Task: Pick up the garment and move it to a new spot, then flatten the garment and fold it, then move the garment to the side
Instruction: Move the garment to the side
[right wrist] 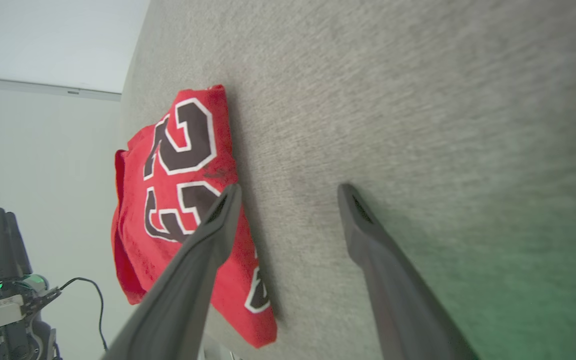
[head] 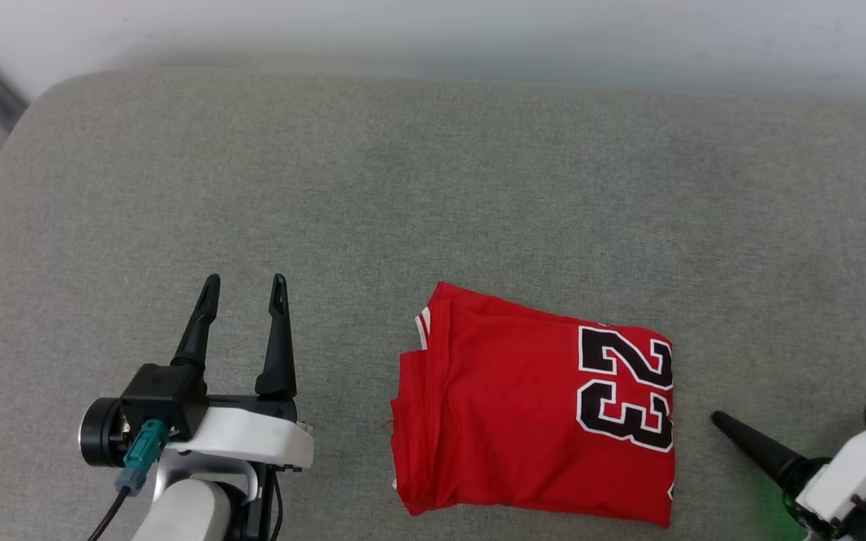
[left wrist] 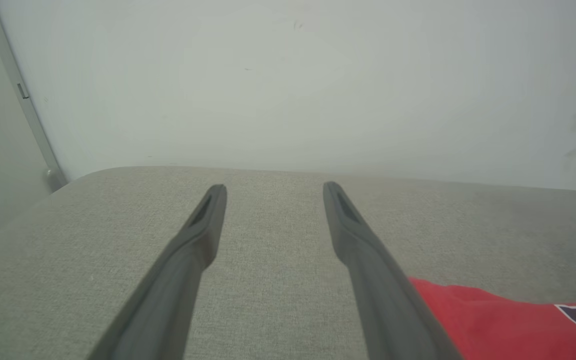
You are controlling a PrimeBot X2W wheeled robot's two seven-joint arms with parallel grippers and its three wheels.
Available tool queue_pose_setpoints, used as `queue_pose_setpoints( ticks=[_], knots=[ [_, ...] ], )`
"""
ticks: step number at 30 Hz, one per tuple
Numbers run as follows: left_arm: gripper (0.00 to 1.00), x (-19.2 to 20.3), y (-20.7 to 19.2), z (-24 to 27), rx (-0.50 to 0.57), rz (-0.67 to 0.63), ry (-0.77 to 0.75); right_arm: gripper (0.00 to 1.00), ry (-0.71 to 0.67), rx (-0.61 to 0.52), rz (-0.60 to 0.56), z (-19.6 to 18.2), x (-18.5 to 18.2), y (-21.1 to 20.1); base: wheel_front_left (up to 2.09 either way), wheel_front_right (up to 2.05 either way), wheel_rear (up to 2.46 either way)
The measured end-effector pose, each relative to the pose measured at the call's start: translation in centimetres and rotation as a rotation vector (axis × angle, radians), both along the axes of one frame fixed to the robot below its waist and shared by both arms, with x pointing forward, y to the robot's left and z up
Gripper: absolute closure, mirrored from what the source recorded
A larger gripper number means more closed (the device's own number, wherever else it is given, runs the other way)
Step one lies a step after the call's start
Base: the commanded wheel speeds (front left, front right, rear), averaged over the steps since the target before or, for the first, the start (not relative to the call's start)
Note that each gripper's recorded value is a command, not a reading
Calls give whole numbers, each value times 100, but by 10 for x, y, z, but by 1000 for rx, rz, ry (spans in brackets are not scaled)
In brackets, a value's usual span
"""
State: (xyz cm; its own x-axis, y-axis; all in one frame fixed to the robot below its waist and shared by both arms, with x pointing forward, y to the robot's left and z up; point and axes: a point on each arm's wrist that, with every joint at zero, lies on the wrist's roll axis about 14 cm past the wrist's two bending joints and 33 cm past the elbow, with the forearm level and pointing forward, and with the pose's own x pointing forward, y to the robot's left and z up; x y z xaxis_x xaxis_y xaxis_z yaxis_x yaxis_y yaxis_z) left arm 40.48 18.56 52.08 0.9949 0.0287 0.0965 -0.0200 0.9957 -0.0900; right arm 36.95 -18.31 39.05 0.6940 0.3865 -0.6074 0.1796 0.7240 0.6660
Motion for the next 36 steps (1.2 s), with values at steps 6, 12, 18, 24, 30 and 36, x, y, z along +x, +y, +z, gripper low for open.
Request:
queue_pose_setpoints(
  ticks=[6,12,18,24,30,36],
  knots=[
    [0,3,11,-12,21,23,32,0,98,317,42,-12,4,63,0,0,0],
    [0,2,17,-13,32,39,33,74,153,443,98,-11,0,91,0,0,0],
    [0,-1,16,-7,28,38,17,100,84,384,151,3,4,99,0,0,0],
    [0,-7,8,0,27,14,-2,100,-70,89,223,21,11,71,0,0,0],
    [0,-6,-8,8,31,-41,-28,100,-124,-302,289,18,2,17,0,0,0],
    [0,18,-65,18,21,-215,-72,100,-111,-637,219,26,-13,-63,0,0,0]
  ],
)
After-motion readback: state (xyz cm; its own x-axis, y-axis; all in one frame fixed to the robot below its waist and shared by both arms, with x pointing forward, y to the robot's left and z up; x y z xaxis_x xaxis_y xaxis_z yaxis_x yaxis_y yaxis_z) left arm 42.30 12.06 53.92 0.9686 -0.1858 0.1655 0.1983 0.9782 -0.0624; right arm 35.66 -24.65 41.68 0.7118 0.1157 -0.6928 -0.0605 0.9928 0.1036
